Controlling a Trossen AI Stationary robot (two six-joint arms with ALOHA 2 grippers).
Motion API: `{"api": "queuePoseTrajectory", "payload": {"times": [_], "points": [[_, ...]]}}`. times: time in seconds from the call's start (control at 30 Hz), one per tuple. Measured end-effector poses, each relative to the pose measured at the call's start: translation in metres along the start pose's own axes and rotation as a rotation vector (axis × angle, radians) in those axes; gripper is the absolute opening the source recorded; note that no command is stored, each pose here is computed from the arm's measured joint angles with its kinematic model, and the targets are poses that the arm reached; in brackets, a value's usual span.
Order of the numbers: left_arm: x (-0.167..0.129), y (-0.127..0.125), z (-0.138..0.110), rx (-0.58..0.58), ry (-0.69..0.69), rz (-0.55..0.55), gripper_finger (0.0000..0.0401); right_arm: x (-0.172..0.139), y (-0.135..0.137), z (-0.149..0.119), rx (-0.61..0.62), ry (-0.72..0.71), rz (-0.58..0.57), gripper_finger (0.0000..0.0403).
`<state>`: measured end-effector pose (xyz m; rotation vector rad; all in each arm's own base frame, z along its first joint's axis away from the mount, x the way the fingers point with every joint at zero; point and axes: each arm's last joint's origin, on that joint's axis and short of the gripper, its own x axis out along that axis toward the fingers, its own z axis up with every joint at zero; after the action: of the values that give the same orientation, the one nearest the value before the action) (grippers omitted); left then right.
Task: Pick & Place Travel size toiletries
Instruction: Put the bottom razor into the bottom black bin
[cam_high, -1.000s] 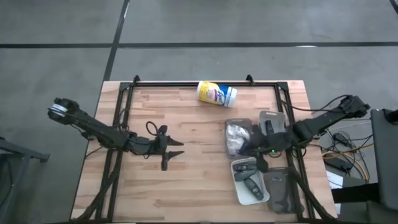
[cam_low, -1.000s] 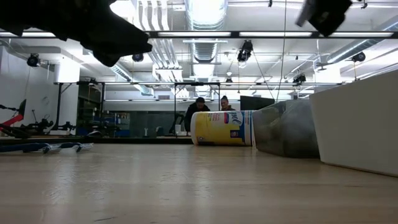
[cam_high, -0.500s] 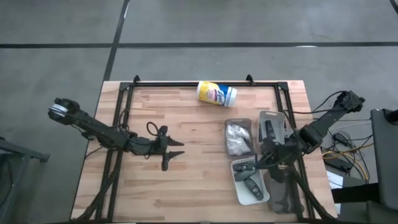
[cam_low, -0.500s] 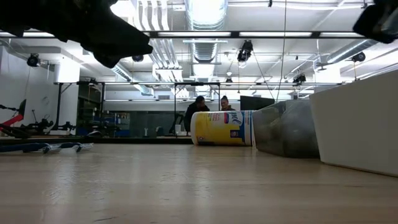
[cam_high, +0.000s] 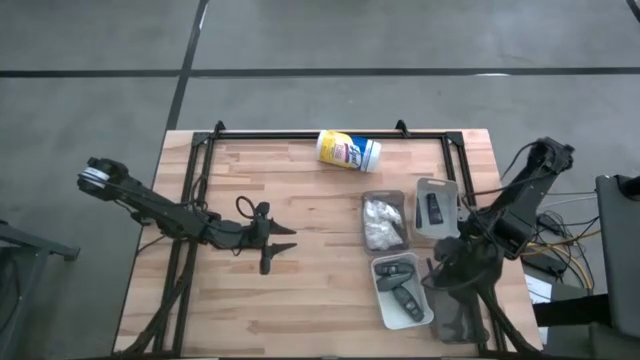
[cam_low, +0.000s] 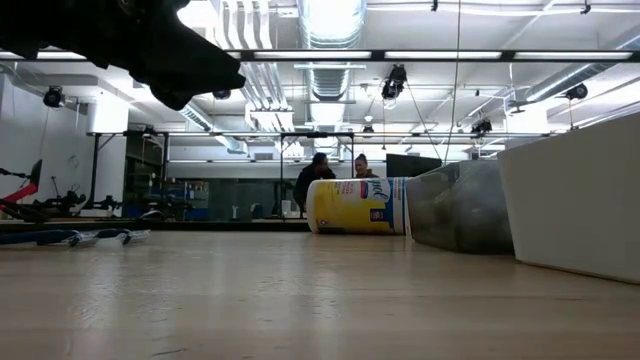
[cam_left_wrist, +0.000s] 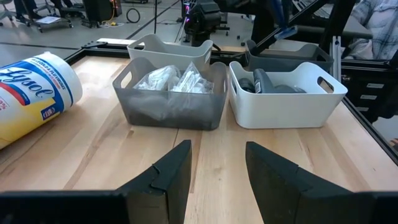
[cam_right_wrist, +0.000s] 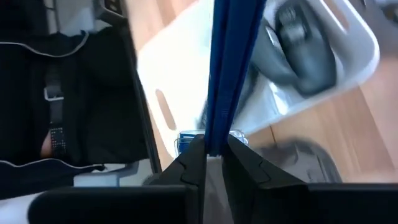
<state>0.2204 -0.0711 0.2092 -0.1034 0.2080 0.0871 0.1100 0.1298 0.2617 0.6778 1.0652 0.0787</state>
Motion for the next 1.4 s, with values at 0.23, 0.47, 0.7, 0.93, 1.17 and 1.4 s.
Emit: {"api": "queuePoseTrajectory", "payload": {"times": [0.23, 0.47, 0.7, 0.93, 1.17, 1.4], "points": [[0.000, 0.000, 0.000, 0.000, 0.000, 0.000, 0.0156, -0.003, -0.012, -0.014, 0.164, 0.060, -0.144, 0.0037], [0.000, 0.000, 0.000, 0.000, 0.000, 0.000, 0.0156, -0.004, -0.017, -0.018, 0.229, 0.070, -0.200, 0.0036], [0.000, 0.000, 0.000, 0.000, 0.001, 0.000, 0.0156, -0.004, -0.017, -0.018, 0.236, 0.070, -0.205, 0.0036], [0.000, 0.000, 0.000, 0.001, 0.001, 0.000, 0.0156, -0.003, -0.018, -0.020, 0.278, 0.073, -0.214, 0.0035], [0.000, 0.000, 0.000, 0.001, 0.002, 0.000, 0.0156, 0.000, -0.022, -0.029, 0.335, 0.106, -0.236, 0.0038], [0.000, 0.000, 0.000, 0.000, 0.002, 0.000, 0.0156, 0.005, -0.029, -0.040, 0.385, 0.131, -0.271, 0.0033]]}}
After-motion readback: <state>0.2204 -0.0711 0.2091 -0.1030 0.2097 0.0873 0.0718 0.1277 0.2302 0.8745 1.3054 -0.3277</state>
